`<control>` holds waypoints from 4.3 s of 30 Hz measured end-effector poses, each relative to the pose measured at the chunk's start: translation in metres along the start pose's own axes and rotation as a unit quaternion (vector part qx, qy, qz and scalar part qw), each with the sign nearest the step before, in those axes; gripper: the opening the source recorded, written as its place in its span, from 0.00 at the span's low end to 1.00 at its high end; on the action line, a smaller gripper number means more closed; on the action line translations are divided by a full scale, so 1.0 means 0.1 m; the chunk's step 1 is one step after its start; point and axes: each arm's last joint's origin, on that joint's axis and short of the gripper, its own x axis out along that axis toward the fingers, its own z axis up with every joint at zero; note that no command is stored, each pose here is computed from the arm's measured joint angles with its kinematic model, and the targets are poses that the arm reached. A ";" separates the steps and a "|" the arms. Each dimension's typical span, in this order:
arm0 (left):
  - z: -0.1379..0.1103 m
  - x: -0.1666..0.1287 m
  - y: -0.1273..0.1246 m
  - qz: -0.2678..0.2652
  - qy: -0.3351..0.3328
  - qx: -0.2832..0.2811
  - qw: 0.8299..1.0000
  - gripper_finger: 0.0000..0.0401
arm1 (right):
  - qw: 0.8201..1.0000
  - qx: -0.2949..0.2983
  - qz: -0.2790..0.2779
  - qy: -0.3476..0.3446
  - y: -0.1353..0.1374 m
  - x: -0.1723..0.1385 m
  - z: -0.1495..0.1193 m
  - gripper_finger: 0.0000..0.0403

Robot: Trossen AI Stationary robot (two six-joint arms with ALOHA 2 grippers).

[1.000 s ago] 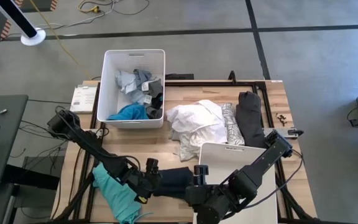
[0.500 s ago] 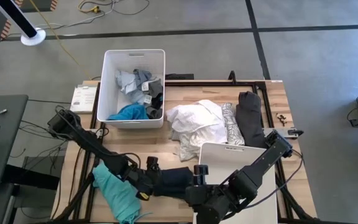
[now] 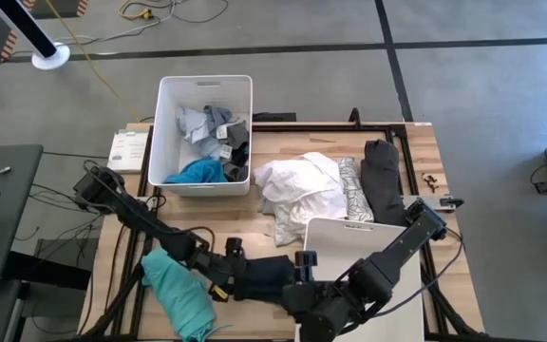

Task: Sort clothes
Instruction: Put the dark blue shorts into the top white laundry bin

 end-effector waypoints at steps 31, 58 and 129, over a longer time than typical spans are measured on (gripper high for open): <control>-0.30 0.55 0.14 0.039 0.054 0.011 0.998 0.61 | 1.000 -0.002 -0.013 -0.015 -0.20 0.11 0.12 0.58; 0.09 -0.14 0.18 0.086 0.014 0.081 0.993 0.06 | 1.000 -0.001 -0.013 -0.014 -0.22 0.13 0.13 0.58; 0.82 -1.22 -0.20 0.148 -0.051 0.171 0.973 0.05 | 0.995 0.023 -0.054 0.082 -0.73 1.28 0.10 0.60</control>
